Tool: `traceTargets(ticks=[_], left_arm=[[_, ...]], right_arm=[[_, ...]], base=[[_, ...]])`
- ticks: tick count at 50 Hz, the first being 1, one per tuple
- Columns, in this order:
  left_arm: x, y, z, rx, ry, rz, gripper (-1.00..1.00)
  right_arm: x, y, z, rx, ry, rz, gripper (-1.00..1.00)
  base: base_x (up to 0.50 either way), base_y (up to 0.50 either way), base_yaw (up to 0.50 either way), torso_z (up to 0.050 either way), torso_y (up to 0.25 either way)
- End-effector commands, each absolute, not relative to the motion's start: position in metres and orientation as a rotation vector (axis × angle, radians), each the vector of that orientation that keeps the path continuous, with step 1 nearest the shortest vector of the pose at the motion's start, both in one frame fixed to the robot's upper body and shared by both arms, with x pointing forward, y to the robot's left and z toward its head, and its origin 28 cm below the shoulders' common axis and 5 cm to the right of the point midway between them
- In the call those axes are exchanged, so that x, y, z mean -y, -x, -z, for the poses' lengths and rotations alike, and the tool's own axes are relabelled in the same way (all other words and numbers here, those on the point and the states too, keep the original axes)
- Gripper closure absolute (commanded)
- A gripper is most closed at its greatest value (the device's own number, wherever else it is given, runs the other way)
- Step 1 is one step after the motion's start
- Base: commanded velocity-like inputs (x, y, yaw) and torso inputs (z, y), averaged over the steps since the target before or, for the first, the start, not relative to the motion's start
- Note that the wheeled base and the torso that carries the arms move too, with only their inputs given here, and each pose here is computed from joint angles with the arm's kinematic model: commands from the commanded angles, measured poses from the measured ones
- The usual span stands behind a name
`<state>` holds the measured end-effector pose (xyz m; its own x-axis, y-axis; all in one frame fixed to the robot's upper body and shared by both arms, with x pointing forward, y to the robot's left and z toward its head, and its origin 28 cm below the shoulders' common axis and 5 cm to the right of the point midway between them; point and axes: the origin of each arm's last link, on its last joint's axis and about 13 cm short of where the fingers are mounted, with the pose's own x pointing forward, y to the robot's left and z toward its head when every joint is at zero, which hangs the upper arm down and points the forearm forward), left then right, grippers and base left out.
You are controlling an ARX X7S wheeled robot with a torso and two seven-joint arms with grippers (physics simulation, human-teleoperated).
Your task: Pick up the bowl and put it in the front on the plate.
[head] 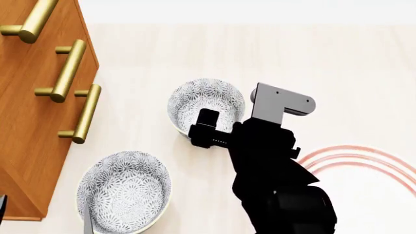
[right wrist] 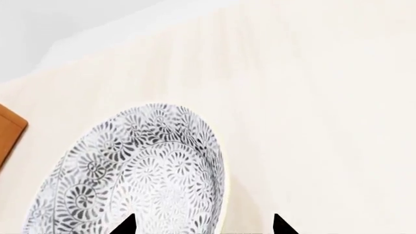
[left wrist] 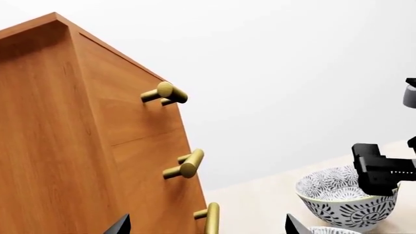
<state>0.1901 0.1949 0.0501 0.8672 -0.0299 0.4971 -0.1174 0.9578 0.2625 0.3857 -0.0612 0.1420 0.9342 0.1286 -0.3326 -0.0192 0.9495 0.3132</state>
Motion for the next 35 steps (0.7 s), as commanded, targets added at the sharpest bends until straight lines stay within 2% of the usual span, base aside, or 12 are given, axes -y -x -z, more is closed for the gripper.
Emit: traceTargets(ticks=[1,2,22,35], left_arm=[[-0.195,-0.191,-0.053,0.538,-0.282,-0.054,-1.00],[-0.195,-0.191,-0.053,0.538,-0.282,-0.054,-1.00],[-0.195,-0.191,-0.052,0.535,-0.285,-0.049,-1.00],[-0.195,-0.191,-0.052,0.531,-0.283,-0.052,-1.00]], right_arm=[[0.054,-0.387,-0.142,-0.340,-0.319,-0.101,-1.00],[0.053,-0.387,-0.142,-0.338,-0.317,-0.104,1.00],[0.053,-0.385,-0.147,-0.318,-0.304,-0.109,1.00],[0.063,-0.382,-0.189,-0.145,-0.281,-0.078,1.00]], base=[[0.00,0.00,0.00,0.000,0.000],[0.00,0.00,0.00,0.000,0.000],[0.00,0.00,0.00,0.000,0.000],[0.00,0.00,0.00,0.000,0.000]])
